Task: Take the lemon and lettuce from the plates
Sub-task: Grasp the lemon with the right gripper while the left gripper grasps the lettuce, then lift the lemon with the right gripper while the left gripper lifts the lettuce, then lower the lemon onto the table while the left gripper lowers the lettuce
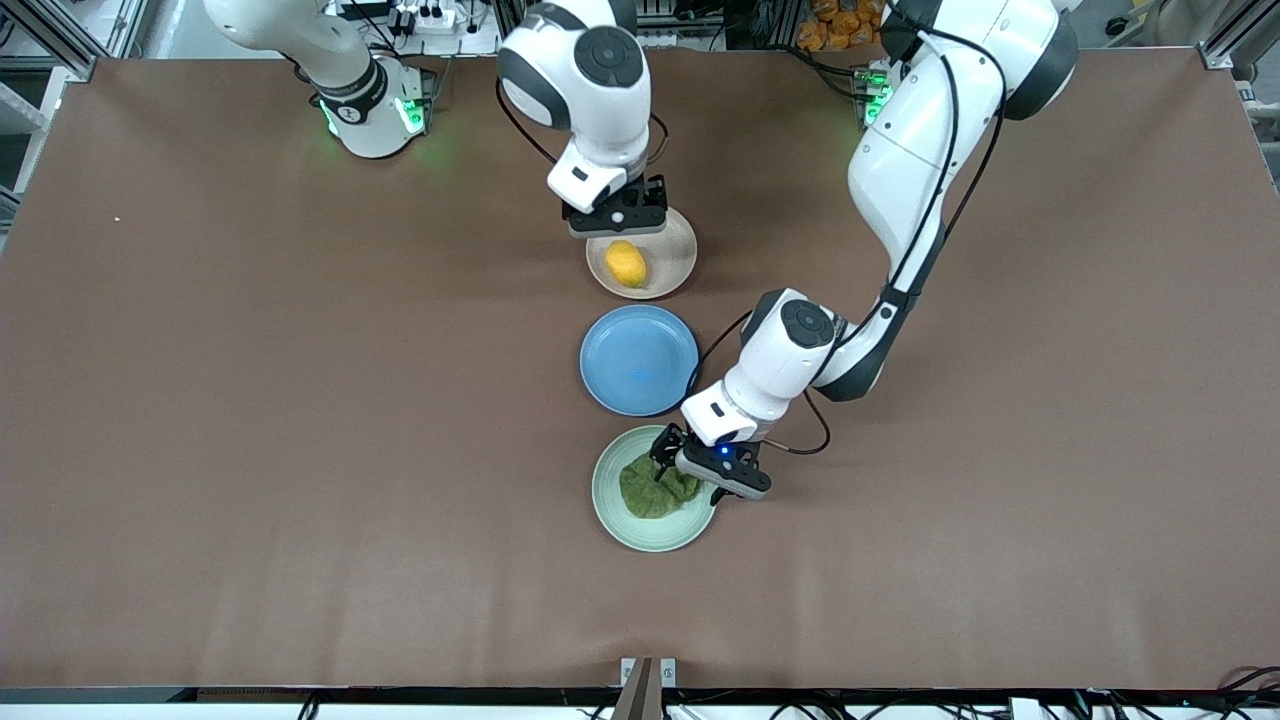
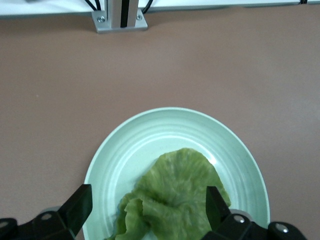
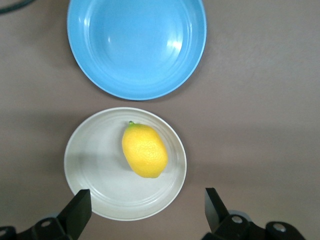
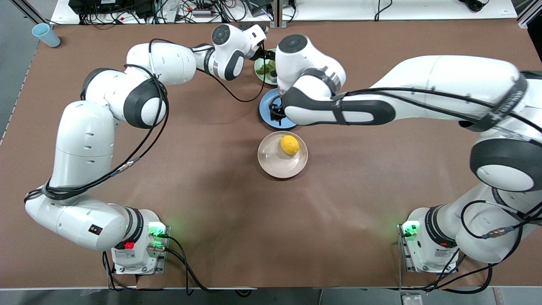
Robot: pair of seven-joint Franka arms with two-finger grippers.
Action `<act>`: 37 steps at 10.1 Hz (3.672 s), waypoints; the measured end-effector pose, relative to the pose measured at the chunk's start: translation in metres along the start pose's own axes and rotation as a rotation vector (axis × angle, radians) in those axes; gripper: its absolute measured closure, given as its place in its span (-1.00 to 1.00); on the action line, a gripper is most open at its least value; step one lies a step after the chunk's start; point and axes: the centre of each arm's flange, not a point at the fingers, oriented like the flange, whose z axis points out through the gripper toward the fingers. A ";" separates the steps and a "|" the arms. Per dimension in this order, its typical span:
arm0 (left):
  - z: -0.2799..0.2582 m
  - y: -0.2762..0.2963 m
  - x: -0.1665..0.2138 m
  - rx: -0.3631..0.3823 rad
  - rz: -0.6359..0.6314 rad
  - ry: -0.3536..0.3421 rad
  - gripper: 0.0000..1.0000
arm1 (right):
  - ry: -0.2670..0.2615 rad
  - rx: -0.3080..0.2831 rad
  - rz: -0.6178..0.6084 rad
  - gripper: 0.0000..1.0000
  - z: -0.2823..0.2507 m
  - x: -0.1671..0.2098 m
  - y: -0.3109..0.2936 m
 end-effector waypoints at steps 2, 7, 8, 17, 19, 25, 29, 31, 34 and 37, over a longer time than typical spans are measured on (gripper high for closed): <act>0.007 0.001 -0.007 0.012 0.017 0.000 -1.00 | 0.002 -0.005 -0.064 -1.00 0.027 -0.007 -0.015; 0.020 0.007 -0.016 0.024 0.042 -0.008 -1.00 | 0.030 -0.031 -0.195 -1.00 0.075 0.000 -0.008; 0.021 0.008 -0.017 0.023 0.043 -0.009 -0.94 | 0.044 -0.020 -0.203 -1.00 0.088 0.001 -0.007; 0.020 0.005 -0.015 0.048 0.110 0.001 0.97 | 0.039 -0.018 -0.219 -1.00 0.129 -0.003 -0.008; 0.014 0.003 -0.005 0.052 0.110 0.018 0.97 | 0.035 -0.021 -0.221 -1.00 0.136 -0.005 -0.008; -0.057 -0.019 0.058 0.133 0.068 -0.121 0.97 | 0.060 0.005 -0.219 -0.28 0.132 -0.003 -0.011; -0.153 -0.173 0.102 0.278 -0.118 -0.274 0.97 | 0.060 0.025 -0.192 -0.28 0.120 0.002 -0.011; -0.184 -0.279 0.088 0.333 -0.237 -0.367 0.97 | 0.041 0.053 -0.153 -0.28 0.096 0.014 0.000; -0.218 -0.364 0.057 0.359 -0.327 -0.485 0.97 | -0.013 0.052 -0.128 -0.28 0.054 0.060 0.065; -0.193 -0.379 0.017 0.347 -0.362 -0.569 0.97 | -0.035 0.060 -0.153 -0.28 0.049 0.121 0.168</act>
